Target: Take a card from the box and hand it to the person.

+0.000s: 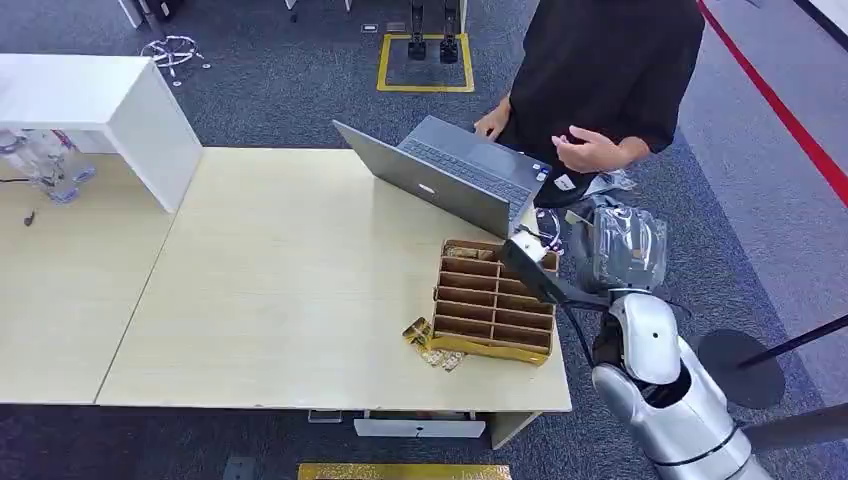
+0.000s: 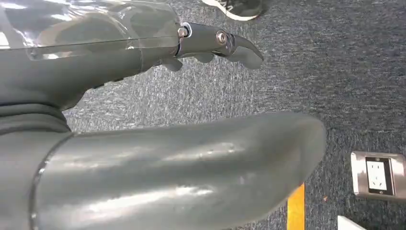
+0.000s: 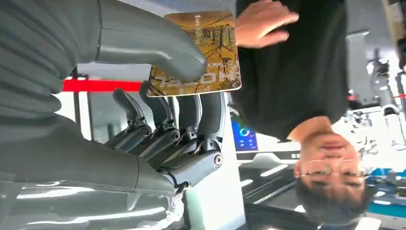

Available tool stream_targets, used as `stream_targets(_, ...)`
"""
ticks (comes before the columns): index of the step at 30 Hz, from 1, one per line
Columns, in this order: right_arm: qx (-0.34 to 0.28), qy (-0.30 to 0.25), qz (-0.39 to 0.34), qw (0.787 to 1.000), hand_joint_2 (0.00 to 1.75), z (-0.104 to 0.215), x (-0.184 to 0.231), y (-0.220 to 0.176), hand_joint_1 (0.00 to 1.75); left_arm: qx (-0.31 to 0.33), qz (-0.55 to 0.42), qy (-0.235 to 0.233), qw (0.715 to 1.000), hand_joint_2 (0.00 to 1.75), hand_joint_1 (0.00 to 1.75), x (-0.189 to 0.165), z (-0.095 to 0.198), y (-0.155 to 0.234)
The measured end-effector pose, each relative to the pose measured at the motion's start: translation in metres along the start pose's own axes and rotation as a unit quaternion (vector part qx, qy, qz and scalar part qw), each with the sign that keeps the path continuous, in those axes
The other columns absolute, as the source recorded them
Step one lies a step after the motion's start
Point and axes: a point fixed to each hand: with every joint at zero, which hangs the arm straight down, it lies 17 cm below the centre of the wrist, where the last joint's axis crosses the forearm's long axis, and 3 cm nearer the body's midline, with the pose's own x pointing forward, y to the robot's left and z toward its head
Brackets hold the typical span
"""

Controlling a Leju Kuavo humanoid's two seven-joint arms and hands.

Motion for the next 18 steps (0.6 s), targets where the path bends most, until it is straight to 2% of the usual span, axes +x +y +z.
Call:
stream_targets(8, -0.019, 0.020, 0.015, 1.000, 1.75, -0.011, -0.023, -0.012, 1.47, -0.001, 0.000, 0.004, 1.000, 0.00, 0.00, -0.001, 0.000, 0.000)
stream_targets(18, -0.029, 0.030, 0.018, 0.999, 1.75, -0.015, -0.034, -0.018, 1.40, -0.002, 0.001, 0.007, 1.000, 0.00, 0.00, -0.002, -0.001, 0.000)
